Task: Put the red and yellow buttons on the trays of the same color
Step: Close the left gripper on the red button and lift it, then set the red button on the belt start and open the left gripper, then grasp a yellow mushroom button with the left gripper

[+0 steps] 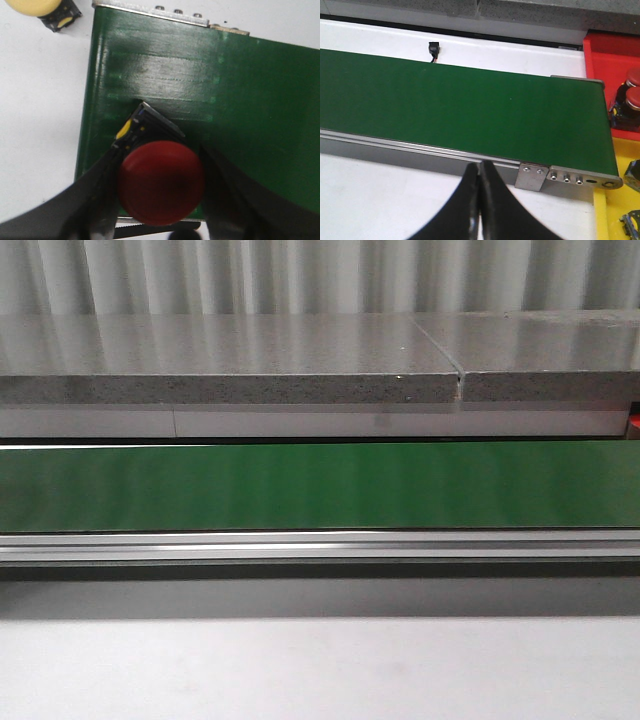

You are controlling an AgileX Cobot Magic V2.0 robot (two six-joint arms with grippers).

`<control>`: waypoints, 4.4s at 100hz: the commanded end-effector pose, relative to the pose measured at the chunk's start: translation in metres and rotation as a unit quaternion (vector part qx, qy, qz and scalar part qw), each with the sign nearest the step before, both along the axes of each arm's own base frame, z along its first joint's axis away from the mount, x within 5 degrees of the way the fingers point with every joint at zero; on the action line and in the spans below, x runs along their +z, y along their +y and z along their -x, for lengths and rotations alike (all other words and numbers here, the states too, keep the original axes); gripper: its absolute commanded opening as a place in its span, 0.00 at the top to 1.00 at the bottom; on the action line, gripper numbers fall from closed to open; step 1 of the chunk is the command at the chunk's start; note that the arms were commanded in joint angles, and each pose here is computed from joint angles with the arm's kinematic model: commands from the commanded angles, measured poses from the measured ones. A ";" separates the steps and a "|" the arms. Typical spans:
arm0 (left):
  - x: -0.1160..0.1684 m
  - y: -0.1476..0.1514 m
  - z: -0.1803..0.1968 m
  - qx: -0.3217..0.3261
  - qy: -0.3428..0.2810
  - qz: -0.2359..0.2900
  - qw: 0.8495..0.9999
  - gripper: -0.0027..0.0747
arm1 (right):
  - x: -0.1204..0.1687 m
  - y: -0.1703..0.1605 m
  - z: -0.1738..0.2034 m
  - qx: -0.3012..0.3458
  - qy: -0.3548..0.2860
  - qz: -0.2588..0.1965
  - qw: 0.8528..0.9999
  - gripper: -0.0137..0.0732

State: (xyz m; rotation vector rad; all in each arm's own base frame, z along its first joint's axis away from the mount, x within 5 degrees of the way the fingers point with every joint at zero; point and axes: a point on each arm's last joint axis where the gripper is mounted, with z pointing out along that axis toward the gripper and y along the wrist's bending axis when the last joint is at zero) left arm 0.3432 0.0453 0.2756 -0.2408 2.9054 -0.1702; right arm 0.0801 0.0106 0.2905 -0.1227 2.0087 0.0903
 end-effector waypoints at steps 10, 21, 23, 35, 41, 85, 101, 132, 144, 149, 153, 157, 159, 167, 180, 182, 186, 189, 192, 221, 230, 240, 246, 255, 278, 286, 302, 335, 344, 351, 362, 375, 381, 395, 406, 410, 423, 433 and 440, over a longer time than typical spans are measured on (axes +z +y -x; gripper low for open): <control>0.017 -0.003 0.001 -0.002 -0.029 0.001 1.000 0.42 | 0.014 0.000 -0.002 0.002 -0.047 -0.002 0.999 0.93; 0.021 -0.003 -0.001 -0.002 -0.037 0.001 0.999 0.26 | 0.014 0.000 -0.002 0.002 -0.047 -0.002 0.999 0.93; 0.022 -0.003 -0.002 -0.002 -0.040 0.000 0.999 0.25 | 0.014 0.000 -0.002 0.002 -0.047 -0.002 0.999 0.93; 0.033 -0.002 -0.006 -0.001 -0.065 -0.003 0.998 0.25 | 0.014 0.000 -0.002 0.002 -0.047 -0.002 0.999 0.93; 0.041 -0.003 -0.009 0.001 -0.080 0.005 0.997 0.25 | 0.014 0.000 -0.002 0.002 -0.047 -0.002 0.999 0.93; 0.058 0.027 -0.023 0.088 -0.117 0.006 0.989 0.25 | 0.014 0.000 -0.002 0.002 -0.047 -0.002 0.999 0.93; 0.044 0.054 -0.030 0.174 -0.117 0.012 0.978 0.25 | 0.014 0.000 -0.002 0.002 -0.047 -0.002 0.999 0.93; 0.005 0.076 -0.045 0.268 -0.065 0.046 0.960 0.25 | 0.014 0.000 -0.002 0.002 -0.047 -0.002 0.999 0.93; -0.007 0.075 -0.054 0.294 -0.054 0.080 0.951 0.25 | 0.014 0.000 -0.002 0.002 -0.047 -0.002 0.999 0.93; -0.011 0.075 -0.058 0.301 -0.054 0.092 0.948 0.25 | 0.014 0.000 -0.002 0.002 -0.047 -0.002 0.999 0.93; -0.013 0.074 -0.061 0.303 -0.052 0.102 0.946 0.25 | 0.014 0.000 -0.002 0.002 -0.047 -0.002 0.999 0.93; -0.016 0.075 -0.064 0.304 -0.051 0.107 0.945 0.25 | 0.014 0.000 -0.002 0.002 -0.047 -0.002 0.999 0.93; -0.017 0.075 -0.065 0.304 -0.050 0.107 0.945 0.25 | 0.014 0.000 -0.002 0.002 -0.047 -0.002 0.999 0.93; -0.020 0.077 -0.069 0.305 -0.052 0.107 0.945 0.25 | 0.014 0.000 -0.002 0.002 -0.047 -0.002 0.999 0.93; -0.025 0.079 -0.073 0.308 -0.055 0.105 0.944 0.25 | 0.014 0.000 -0.002 0.002 -0.047 -0.002 0.999 0.93; -0.025 0.080 -0.073 0.310 -0.056 0.105 0.943 0.25 | 0.014 0.000 -0.002 0.002 -0.047 -0.002 0.999 0.93; -0.027 0.082 -0.074 0.311 -0.058 0.105 0.943 0.25 | 0.014 0.000 -0.002 0.002 -0.047 -0.002 0.999 0.93; -0.028 0.082 -0.074 0.312 -0.060 0.104 0.942 0.25 | 0.014 0.000 -0.002 0.002 -0.047 -0.002 0.999 0.93; -0.030 0.082 -0.075 0.313 -0.059 0.104 0.942 0.25 | 0.014 0.000 -0.002 0.002 -0.047 -0.002 0.999 0.93; -0.038 0.086 -0.080 0.317 -0.067 0.103 0.940 0.30 | 0.014 0.000 -0.002 0.002 -0.047 -0.002 0.999 0.93; -0.038 0.086 -0.081 0.318 -0.070 0.102 0.940 0.33 | 0.014 0.000 -0.002 0.002 -0.047 -0.002 0.999 0.93; -0.039 0.086 -0.081 0.318 -0.070 0.102 0.940 0.39 | 0.014 0.000 -0.002 0.002 -0.047 -0.002 0.999 0.93; -0.039 0.086 -0.081 0.318 -0.070 0.102 0.940 0.45 | 0.014 0.000 -0.002 0.002 -0.047 -0.002 0.999 0.93; -0.039 0.086 -0.081 0.318 -0.071 0.102 0.940 0.52 | 0.014 0.000 -0.002 0.002 -0.047 -0.002 0.999 0.93; -0.039 0.086 -0.082 0.319 -0.075 0.102 0.939 0.60 | 0.014 0.000 -0.002 0.002 -0.047 -0.002 0.999 0.93; -0.038 0.087 -0.081 0.313 -0.075 0.098 0.942 0.62 | 0.014 0.000 -0.002 0.002 -0.047 -0.002 0.999 0.93; -0.030 0.086 -0.079 0.304 -0.085 0.093 0.944 0.63 | 0.014 0.000 -0.002 0.002 -0.047 -0.002 0.999 0.93; 0.021 0.081 -0.059 0.194 -0.138 0.032 0.971 0.63 | 0.014 0.000 -0.002 0.002 -0.047 -0.002 0.999 0.93; 0.034 0.074 -0.050 0.160 -0.139 0.023 0.977 0.63 | 0.014 0.000 -0.002 0.002 -0.047 -0.002 0.999 0.93; 0.045 0.067 -0.044 0.136 -0.141 0.018 0.980 0.63 | 0.014 0.000 -0.002 0.002 -0.047 -0.002 0.999 0.93; 0.058 0.053 -0.035 0.112 -0.154 0.006 0.982 0.63 | 0.014 0.000 -0.002 0.002 -0.047 -0.002 0.999 0.93; 0.065 0.035 -0.021 0.096 -0.161 0.004 0.982 0.63 | 0.014 0.000 -0.002 0.002 -0.047 -0.002 0.999 0.93; 0.066 0.026 -0.015 0.086 -0.164 0.005 0.983 0.63 | 0.014 0.000 -0.002 0.002 -0.047 -0.002 0.999 0.93; 0.064 0.008 -0.003 0.066 -0.163 0.008 0.984 0.63 | 0.014 0.000 -0.002 0.002 -0.047 -0.002 0.999 0.93; 0.055 -0.002 -0.001 0.053 -0.149 0.011 0.987 0.63 | 0.014 0.000 -0.002 0.002 -0.047 -0.002 0.999 0.93; 0.051 -0.005 0.000 0.049 -0.144 0.012 0.988 0.63 | 0.014 0.000 -0.002 0.002 -0.047 -0.002 0.999 0.93; 0.036 -0.012 0.002 0.042 -0.128 0.015 0.991 0.63 | 0.014 0.000 -0.002 0.002 -0.047 -0.002 0.999 0.93; 0.027 -0.013 0.003 0.043 -0.124 0.014 0.991 0.63 | 0.014 0.000 -0.002 0.002 -0.047 -0.002 0.999 0.93; 0.023 -0.013 0.004 0.044 -0.119 0.015 0.992 0.63 | 0.014 0.000 -0.002 0.002 -0.047 -0.002 0.999 0.93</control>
